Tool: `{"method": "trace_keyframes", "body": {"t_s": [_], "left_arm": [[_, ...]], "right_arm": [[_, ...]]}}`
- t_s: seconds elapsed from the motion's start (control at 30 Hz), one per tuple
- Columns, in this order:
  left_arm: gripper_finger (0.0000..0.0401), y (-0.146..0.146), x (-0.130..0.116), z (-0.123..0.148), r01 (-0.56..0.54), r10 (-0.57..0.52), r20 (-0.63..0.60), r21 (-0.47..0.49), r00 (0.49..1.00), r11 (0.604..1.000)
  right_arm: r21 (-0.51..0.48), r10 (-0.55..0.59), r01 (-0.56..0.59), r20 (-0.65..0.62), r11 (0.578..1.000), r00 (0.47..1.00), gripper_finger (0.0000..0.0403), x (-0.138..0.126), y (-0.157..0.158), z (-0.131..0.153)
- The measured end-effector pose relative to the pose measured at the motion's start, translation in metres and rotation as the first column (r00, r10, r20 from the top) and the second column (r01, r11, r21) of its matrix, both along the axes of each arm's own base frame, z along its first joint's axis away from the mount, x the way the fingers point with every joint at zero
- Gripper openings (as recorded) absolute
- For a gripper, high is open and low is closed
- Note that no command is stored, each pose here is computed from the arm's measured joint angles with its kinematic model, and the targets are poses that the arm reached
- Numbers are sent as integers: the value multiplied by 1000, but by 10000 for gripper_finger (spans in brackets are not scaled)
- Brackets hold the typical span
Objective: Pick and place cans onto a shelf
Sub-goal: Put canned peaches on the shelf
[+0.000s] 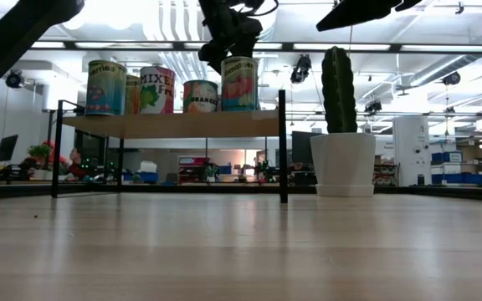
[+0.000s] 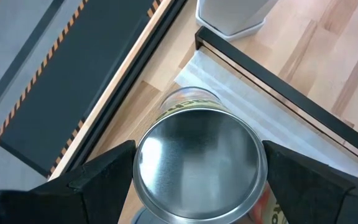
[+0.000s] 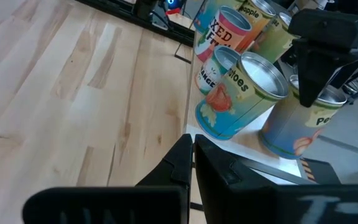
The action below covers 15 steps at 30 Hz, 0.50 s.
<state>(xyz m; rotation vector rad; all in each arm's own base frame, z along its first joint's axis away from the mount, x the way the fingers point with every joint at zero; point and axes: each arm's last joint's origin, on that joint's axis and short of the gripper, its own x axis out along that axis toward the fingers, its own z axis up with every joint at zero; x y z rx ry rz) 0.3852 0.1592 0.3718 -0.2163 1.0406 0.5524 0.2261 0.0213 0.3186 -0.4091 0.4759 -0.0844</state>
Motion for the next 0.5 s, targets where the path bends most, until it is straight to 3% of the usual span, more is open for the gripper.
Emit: {"method": "trace_keyframes", "body": {"t_s": [0.5], "left_arm": [[336, 0, 0, 0, 14, -14, -5, 6, 1000, 1000]], "right_arm": [[-6, 3, -3, -2, 1000, 1000, 9, 0, 0, 0]]}}
